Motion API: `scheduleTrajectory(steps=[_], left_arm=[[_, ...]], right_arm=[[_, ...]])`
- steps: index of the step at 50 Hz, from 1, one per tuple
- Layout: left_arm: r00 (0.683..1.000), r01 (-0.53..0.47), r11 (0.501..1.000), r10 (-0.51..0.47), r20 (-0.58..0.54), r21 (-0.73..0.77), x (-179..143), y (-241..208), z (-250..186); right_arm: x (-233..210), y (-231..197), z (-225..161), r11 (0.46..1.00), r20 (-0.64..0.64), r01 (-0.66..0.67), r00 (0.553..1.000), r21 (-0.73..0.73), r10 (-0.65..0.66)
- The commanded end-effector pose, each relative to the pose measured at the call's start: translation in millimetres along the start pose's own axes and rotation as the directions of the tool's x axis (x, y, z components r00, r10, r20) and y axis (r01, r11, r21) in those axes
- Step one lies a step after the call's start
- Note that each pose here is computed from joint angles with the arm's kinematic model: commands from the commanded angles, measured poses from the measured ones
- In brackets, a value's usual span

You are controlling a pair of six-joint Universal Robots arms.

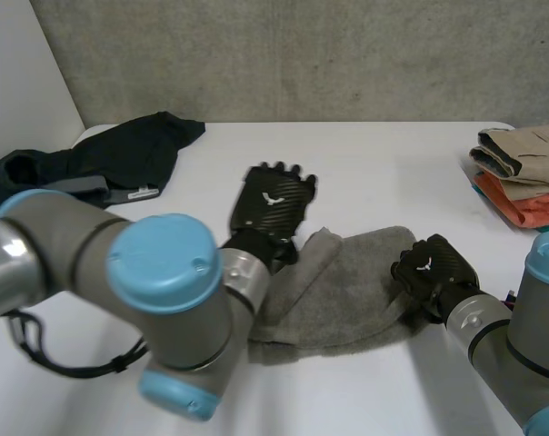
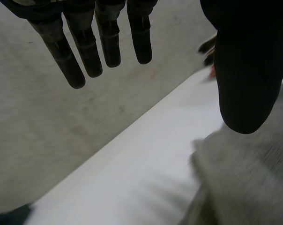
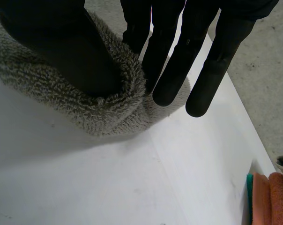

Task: Fold the laundry.

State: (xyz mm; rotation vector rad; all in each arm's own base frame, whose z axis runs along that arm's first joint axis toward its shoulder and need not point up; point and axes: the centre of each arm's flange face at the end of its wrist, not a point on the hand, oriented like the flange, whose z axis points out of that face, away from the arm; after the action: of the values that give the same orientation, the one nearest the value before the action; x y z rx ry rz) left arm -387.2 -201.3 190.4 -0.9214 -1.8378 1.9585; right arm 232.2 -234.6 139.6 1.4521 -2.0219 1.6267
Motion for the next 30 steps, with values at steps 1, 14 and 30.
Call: scheduleTrajectory(steps=[1,14,30], left_arm=[[0.997,0.047,0.998,-0.050,-0.067,-0.044,25.3,43.7,34.5],[0.945,-0.134,0.957,0.201,0.257,-0.257,-36.9,85.1,41.7],[0.958,-0.124,0.978,0.162,0.238,-0.168,-40.5,-3.1,-59.0]], right_arm=[[-3.8,1.8,-1.1,1.000,0.009,0.000,1.000,-0.003,0.000],[4.0,2.2,3.1,1.000,-0.016,-0.001,1.000,-0.006,0.001],[17.7,-38.5,10.8,0.948,-0.169,0.294,0.947,0.118,-0.273]])
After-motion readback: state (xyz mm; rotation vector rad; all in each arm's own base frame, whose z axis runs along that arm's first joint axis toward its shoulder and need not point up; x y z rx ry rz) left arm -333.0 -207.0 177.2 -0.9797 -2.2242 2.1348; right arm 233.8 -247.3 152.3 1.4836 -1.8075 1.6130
